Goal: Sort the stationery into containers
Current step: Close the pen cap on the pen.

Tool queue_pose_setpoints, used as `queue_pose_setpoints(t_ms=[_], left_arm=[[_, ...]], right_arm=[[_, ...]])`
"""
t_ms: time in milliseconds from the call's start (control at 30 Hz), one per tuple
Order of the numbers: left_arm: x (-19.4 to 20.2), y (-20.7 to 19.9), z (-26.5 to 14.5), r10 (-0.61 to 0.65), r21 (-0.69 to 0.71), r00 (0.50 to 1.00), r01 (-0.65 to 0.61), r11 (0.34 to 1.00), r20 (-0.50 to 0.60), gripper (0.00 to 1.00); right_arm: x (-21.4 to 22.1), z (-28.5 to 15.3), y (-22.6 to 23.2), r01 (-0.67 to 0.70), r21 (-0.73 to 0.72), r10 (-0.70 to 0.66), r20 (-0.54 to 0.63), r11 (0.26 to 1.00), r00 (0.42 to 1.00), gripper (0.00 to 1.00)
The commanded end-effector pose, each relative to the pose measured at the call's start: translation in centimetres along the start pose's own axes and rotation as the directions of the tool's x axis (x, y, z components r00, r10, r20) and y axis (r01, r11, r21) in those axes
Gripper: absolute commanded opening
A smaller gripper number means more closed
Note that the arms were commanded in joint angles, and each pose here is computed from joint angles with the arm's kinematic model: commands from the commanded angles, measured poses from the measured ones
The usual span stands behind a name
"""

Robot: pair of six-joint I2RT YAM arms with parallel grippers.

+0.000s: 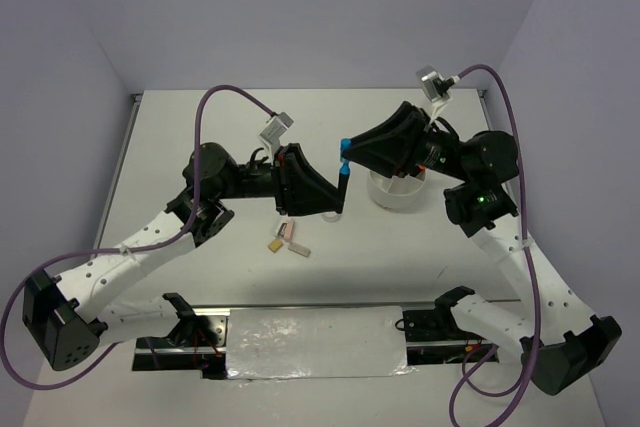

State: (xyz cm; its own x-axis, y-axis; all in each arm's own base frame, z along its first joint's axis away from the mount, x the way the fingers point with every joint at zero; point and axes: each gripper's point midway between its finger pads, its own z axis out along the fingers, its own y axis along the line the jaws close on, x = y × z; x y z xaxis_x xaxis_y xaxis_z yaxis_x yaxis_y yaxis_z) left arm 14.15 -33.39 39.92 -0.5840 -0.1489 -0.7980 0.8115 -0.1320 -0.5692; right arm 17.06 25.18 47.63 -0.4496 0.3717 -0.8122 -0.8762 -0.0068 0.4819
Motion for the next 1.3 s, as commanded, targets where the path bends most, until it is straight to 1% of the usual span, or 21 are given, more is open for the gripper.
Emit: queue_pose_setpoints(t_ms=[0, 200, 300, 467, 567, 600, 633, 700, 733, 767, 800, 833, 867, 900, 933, 1000, 1033, 1067, 1133, 1200, 1267], left_arm=[[-2.9, -2.4, 0.2, 0.116, 0.063, 0.991, -0.121, 0.991, 0.070, 0.00], [-4.3, -1.9, 0.4, 0.137, 0.023, 0.985, -0.140, 0.990, 0.109, 0.00], [-5.0, -2.0, 0.5, 0.150, 0.023, 0.981, -0.154, 0.988, 0.119, 0.00], [-6.0, -2.3, 1.1, 0.174, 0.036, 0.976, -0.180, 0.983, 0.129, 0.00], [-5.9, -2.4, 1.5, 0.182, 0.060, 0.979, -0.188, 0.980, 0.096, 0.00], [-5.8, -2.2, 1.6, 0.185, 0.061, 0.979, -0.190, 0.980, 0.087, 0.00], [-5.7, -1.7, 1.7, 0.191, 0.039, 0.979, -0.194, 0.980, 0.072, 0.00], [-6.1, -0.6, 1.6, 0.205, -0.036, 0.976, -0.203, 0.978, 0.078, 0.00], [-6.7, -0.8, 1.3, 0.231, -0.069, 0.969, -0.225, 0.972, 0.089, 0.00], [-6.3, 0.5, 1.0, 0.242, -0.138, 0.968, -0.232, 0.963, 0.060, 0.00], [-6.7, 0.8, 0.7, 0.259, -0.183, 0.964, -0.244, 0.952, 0.062, 0.00], [-8.2, 1.2, 0.2, 0.324, -0.263, 0.942, -0.291, 0.920, 0.090, 0.00], [-8.6, 1.6, -0.2, 0.342, -0.311, 0.936, -0.300, 0.902, 0.088, 0.00], [-8.2, 2.2, -0.5, 0.339, -0.355, 0.939, -0.295, 0.887, 0.065, 0.00], [-9.3, 2.5, -1.1, 0.383, -0.416, 0.921, -0.320, 0.851, 0.074, 0.00], [-9.0, 3.6, -1.8, 0.382, -0.487, 0.923, -0.316, 0.814, 0.038, 0.00], [-9.6, 3.6, -2.1, 0.408, -0.512, 0.913, -0.336, 0.790, 0.031, 0.00], [-10.0, 4.1, -2.3, 0.419, -0.547, 0.907, -0.336, 0.767, 0.030, 0.00], [-10.1, 4.3, -2.6, 0.439, -0.572, 0.899, -0.354, 0.740, 0.011, 0.00], [-10.3, 4.3, -2.5, 0.447, -0.583, 0.894, -0.362, 0.727, 0.003, 0.00], [-10.0, 4.4, -2.3, 0.450, -0.585, 0.893, -0.374, 0.720, -0.017, 0.00]], right_arm=[[0.0, -0.4, 0.5, 0.039, -0.008, -0.039, 0.016, 0.999, 0.999, 0.36], [0.4, -0.9, 0.3, 0.057, 0.027, -0.057, 0.010, 0.998, 0.998, 0.37], [0.9, -1.0, 0.3, 0.055, 0.027, -0.055, 0.005, 0.998, 0.998, 0.40], [1.4, -1.1, 0.8, 0.050, 0.008, -0.050, 0.004, 0.999, 0.999, 0.50], [1.1, -1.1, 1.0, 0.063, 0.017, -0.063, 0.002, 0.998, 0.998, 0.53], [1.0, -1.1, 1.2, 0.072, 0.020, -0.072, 0.001, 0.997, 0.997, 0.57], [1.2, -1.2, 0.9, 0.063, 0.044, -0.062, -0.007, 0.997, 0.998, 0.60], [0.3, -1.3, 0.9, 0.118, 0.080, -0.119, 0.005, 0.990, 0.993, 0.69], [0.7, -1.5, 0.2, 0.102, 0.117, -0.101, -0.014, 0.988, 0.995, 0.71], [0.2, -1.5, 0.1, 0.151, 0.137, -0.151, -0.014, 0.979, 0.988, 0.74], [0.0, -1.7, -0.3, 0.164, 0.169, -0.164, -0.015, 0.972, 0.986, 0.84], [0.2, -2.1, -1.6, 0.149, 0.244, -0.148, -0.020, 0.958, 0.989, 0.87], [-0.3, -2.2, -1.5, 0.167, 0.268, -0.168, -0.020, 0.949, 0.986, 0.88], [-0.6, -2.4, -2.0, 0.196, 0.303, -0.199, -0.022, 0.933, 0.980, 0.93], [-0.6, -2.7, -2.4, 0.196, 0.334, -0.199, -0.026, 0.922, 0.980, 0.95], [-1.3, -2.6, -2.3, 0.222, 0.378, -0.233, -0.019, 0.899, 0.972, 0.96], [-0.9, -2.7, -2.8, 0.215, 0.409, -0.218, -0.039, 0.887, 0.975, 0.96], [-1.9, -2.4, -3.0, 0.214, 0.464, -0.235, -0.014, 0.860, 0.972, 0.95], [-2.3, -2.4, -3.5, 0.220, 0.524, -0.246, -0.021, 0.823, 0.969, 0.93], [-2.7, -2.3, -4.4, 0.205, 0.592, -0.252, -0.002, 0.779, 0.968, 0.90], [-3.3, -2.2, -4.5, 0.204, 0.613, -0.269, 0.014, 0.763, 0.963, 0.86]])
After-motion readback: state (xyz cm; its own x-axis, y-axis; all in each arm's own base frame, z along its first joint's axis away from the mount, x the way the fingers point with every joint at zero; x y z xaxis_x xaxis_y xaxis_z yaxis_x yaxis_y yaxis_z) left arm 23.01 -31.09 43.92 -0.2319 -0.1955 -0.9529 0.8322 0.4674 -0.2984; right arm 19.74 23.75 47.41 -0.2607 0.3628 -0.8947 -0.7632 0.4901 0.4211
